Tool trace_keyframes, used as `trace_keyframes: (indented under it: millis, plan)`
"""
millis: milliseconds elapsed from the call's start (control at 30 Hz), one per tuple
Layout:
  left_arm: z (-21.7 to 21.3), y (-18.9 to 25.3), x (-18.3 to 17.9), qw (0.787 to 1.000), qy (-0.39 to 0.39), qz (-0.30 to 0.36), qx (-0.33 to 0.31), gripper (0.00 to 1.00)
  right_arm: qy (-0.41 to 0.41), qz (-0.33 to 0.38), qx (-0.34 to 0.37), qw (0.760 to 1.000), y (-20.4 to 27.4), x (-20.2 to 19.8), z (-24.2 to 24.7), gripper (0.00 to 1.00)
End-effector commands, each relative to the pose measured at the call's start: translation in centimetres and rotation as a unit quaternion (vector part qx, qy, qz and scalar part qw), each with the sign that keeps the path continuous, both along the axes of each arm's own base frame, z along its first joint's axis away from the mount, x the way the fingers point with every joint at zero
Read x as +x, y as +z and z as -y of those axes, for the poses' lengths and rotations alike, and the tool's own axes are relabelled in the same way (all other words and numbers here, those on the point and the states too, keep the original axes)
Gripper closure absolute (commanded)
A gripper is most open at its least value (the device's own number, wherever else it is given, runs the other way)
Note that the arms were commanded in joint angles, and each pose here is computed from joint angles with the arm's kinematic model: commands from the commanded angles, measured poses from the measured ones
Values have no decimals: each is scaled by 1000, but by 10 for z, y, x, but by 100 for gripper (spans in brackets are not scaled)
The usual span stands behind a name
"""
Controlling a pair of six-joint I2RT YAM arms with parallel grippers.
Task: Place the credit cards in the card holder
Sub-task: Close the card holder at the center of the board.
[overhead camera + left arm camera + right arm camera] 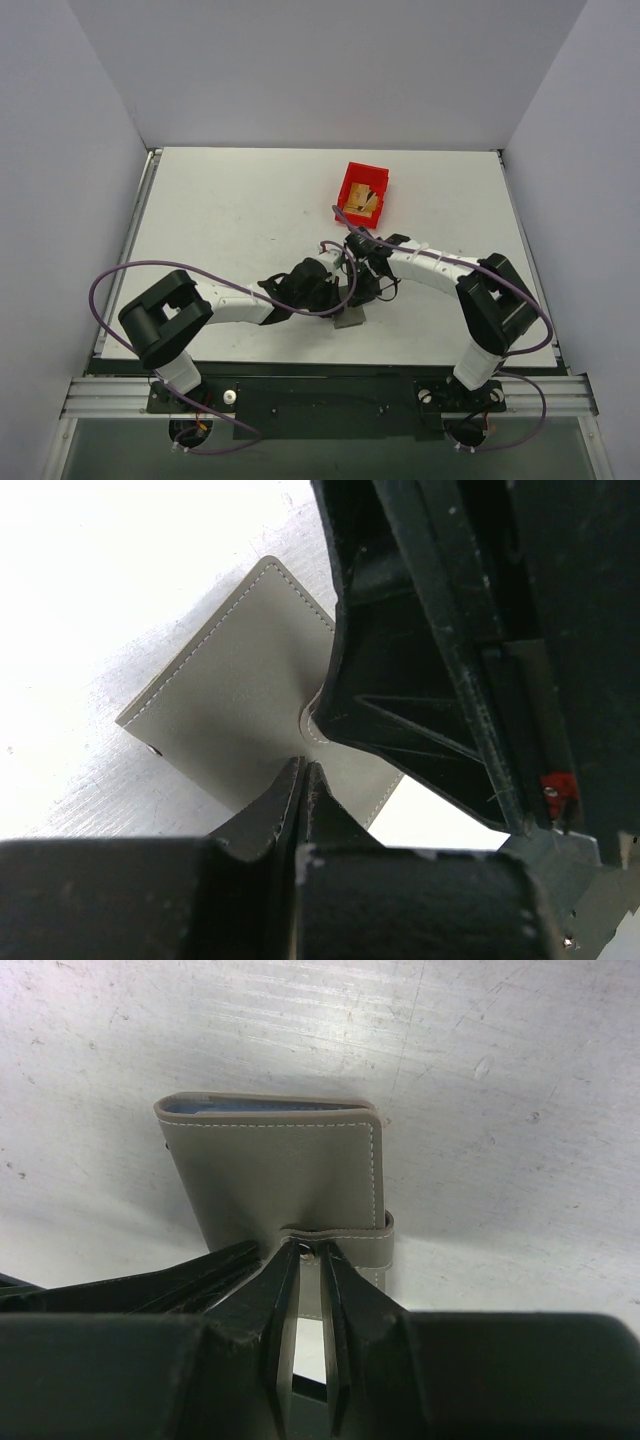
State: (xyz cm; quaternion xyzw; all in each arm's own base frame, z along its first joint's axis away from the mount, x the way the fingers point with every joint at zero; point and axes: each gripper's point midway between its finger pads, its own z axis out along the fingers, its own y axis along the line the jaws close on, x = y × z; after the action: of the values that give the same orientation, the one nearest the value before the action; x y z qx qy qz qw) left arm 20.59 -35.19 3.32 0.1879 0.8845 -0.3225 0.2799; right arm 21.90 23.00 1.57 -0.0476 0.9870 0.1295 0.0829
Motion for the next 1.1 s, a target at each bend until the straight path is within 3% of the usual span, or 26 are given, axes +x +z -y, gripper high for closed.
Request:
trace_keyframes:
  millis: [0,700,867,1067]
  plan:
    - [-2,-6,0,1000,-5,-7,12,100,-11,-7,-135,991,-38,-10,48,90]
    - [-5,-8,-1,1000,-2,-9,11,100,-21,-54,-175,983,-92,-37,66,100]
    - [-6,-8,-1,1000,-1,-9,12,100,-26,-22,-113,993,-76,-28,46,100]
    - [-7,-7,-1,1000,1,-8,12,100,-51,74,-20,996,-28,4,21,98]
